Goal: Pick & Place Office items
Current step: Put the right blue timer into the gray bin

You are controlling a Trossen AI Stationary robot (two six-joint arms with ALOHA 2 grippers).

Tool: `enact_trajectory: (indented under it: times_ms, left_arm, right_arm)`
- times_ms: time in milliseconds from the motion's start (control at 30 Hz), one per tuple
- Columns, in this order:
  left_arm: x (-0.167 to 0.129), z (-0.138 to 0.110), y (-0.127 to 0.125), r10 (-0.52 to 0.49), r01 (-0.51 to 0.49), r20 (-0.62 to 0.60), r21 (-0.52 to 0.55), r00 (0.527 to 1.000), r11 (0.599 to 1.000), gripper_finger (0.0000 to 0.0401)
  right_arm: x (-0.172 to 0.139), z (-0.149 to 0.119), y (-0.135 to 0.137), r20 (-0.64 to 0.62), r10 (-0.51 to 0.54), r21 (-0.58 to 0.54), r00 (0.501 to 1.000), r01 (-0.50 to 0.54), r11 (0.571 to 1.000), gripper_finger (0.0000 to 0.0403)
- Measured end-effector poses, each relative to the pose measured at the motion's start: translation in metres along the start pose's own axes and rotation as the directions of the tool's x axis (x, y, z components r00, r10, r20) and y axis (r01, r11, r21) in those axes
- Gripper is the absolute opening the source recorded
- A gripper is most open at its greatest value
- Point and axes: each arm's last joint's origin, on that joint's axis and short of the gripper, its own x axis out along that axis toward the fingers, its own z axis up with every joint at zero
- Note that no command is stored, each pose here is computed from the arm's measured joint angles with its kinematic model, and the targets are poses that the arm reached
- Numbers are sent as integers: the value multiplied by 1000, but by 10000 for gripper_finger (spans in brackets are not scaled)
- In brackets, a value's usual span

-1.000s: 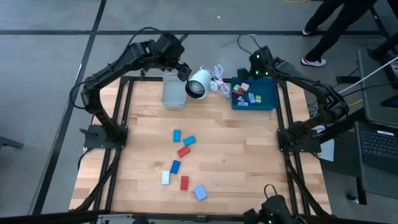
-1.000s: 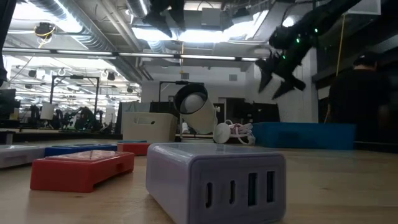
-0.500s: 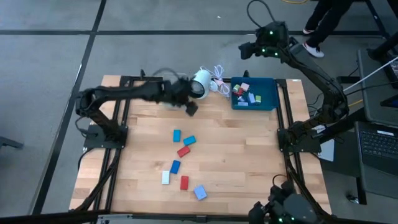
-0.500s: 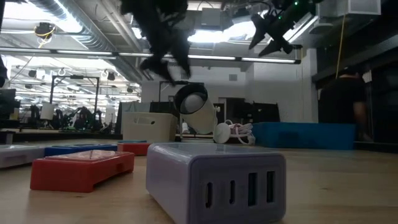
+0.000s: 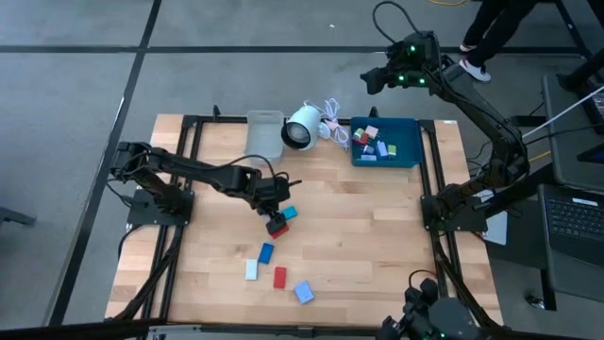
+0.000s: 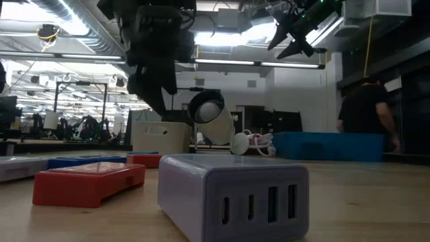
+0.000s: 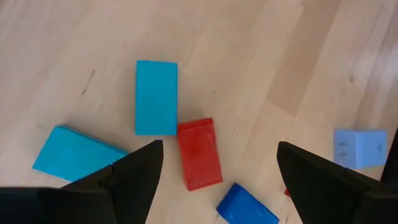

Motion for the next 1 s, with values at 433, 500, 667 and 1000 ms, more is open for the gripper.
enact_trajectory:
  times_ms: [433, 500, 667, 1000]
  left_arm:
    - [18, 14, 18, 109, -111, 45, 57, 993, 992, 334]
    - [28, 14, 20, 140, -141, 16, 104, 990, 985, 334]
    - [51, 24, 18, 166, -157, -22, 216, 986, 964, 333]
    - [86, 31, 19, 207, -174, -141, 219, 968, 960, 333]
  right_arm:
    - [3, -3, 13, -14, 37, -56, 999, -37, 998, 255]
    - [3, -3, 14, -15, 38, -57, 999, -39, 998, 255]
    - [3, -4, 14, -16, 40, -58, 999, -41, 997, 255]
    - [3, -4, 15, -16, 41, -58, 999, -42, 997, 255]
